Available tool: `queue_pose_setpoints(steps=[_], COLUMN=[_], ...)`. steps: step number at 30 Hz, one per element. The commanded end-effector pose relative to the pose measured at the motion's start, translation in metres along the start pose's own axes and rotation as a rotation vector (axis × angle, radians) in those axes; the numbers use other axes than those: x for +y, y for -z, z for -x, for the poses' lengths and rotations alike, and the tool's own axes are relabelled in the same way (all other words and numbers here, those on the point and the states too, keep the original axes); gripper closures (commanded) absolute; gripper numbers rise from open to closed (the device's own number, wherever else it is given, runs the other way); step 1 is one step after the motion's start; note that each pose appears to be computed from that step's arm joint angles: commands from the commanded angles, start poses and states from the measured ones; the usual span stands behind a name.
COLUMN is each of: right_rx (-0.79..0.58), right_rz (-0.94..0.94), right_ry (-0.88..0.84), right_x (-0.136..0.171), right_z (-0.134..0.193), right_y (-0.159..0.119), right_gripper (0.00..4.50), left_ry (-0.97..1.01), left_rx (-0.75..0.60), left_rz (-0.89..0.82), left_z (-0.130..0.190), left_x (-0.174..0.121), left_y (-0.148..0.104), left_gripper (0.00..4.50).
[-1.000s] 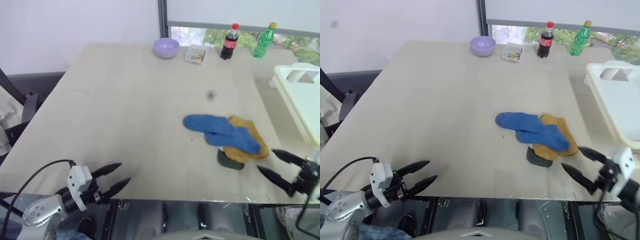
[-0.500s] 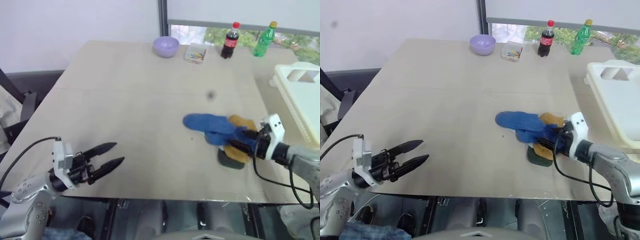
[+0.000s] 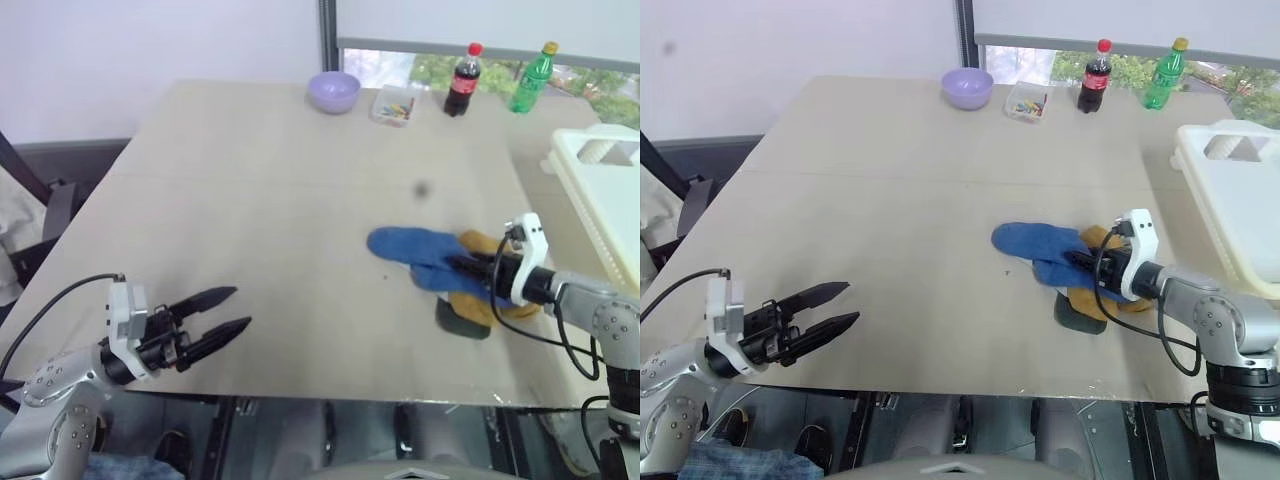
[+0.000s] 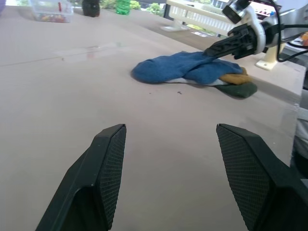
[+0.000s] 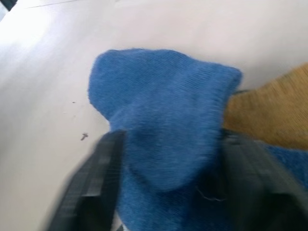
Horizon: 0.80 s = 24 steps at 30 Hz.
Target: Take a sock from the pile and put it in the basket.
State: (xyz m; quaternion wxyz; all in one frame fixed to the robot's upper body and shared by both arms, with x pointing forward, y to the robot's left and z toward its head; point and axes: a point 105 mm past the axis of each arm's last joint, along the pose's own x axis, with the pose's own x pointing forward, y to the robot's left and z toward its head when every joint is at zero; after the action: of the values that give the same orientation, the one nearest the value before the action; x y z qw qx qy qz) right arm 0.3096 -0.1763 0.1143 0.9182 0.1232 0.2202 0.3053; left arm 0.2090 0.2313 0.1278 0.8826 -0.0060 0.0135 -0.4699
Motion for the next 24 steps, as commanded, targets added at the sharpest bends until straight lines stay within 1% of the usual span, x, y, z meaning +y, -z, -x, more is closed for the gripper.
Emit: queue_pose_setpoints(steps=[1,3,12,15,21,24], right_rx=[-0.035,-0.036,-0.032,-0.034,-0.024,-0.014], right_rz=[0.032,0.031,0.047,0.069,0.113,0.13], right_ry=[0.003,0.007,0.009,-0.018,-0.135,-0.221], right_x=[0.001,0.0,0.002,0.009,0.041,0.069], right_z=[0.003,0.003,0.002,-0.002,-0.025,-0.046], right_y=[-0.009,-0.008,-0.005,-0.008,-0.011,-0.011], right_gripper=[3.9,4.48,4.48,4.48,4.48,4.48], left_ry=[0.014,0.024,0.074,0.075,0.079,0.082], left_rx=[-0.043,-0.049,-0.076,-0.071,-0.067,-0.066], left_rz=[-0.031,-0.028,-0.054,-0.058,-0.059,-0.061], left_z=[0.002,0.002,0.001,0.001,0.0,-0.001], left_x=[-0.002,-0.003,-0.003,-0.001,0.002,0.003], left_y=[-0.013,-0.014,-0.02,-0.02,-0.018,-0.019], left_gripper=[1.3,1.3,1.3,1.3,1.3,1.3])
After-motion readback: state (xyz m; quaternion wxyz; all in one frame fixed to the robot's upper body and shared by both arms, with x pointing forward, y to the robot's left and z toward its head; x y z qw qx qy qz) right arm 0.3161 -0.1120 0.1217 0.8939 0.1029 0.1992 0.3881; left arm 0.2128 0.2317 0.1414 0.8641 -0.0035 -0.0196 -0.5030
